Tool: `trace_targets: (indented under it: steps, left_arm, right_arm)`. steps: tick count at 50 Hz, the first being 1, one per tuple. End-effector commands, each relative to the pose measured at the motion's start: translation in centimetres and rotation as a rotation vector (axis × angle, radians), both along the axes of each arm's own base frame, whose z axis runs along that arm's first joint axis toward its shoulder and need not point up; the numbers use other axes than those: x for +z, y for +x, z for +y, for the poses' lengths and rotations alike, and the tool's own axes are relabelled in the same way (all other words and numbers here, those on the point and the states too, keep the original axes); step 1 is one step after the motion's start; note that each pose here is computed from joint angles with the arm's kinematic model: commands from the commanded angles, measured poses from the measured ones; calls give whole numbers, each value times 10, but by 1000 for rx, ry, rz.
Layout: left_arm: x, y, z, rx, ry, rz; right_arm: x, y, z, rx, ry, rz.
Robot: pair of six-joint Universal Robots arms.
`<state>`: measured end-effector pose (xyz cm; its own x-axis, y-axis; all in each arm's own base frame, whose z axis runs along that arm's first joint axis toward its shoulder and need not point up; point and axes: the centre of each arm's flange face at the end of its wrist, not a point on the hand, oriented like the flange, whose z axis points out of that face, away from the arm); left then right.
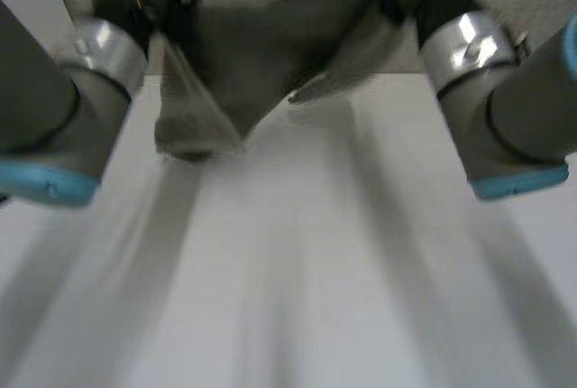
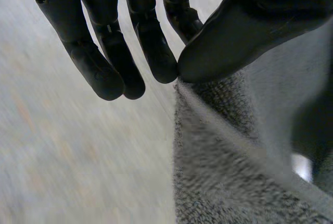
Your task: Fold the towel.
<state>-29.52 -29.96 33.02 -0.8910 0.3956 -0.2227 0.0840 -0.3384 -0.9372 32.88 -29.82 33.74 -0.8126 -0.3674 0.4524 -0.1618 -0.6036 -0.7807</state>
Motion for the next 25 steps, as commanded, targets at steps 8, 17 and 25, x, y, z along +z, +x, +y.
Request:
trace_targets:
  steps: [8, 17, 25]
  left_arm:
    - [-160, 8, 84, -139, 362, -442]
    - [-161, 3, 96, -171, 345, -472]
    - [-162, 3, 97, -168, 347, -472]
  right_arm:
    - [-172, -24, 50, 42, 490, 633]
    - [-178, -35, 51, 10, 491, 604]
    - [-173, -38, 53, 8, 517, 550]
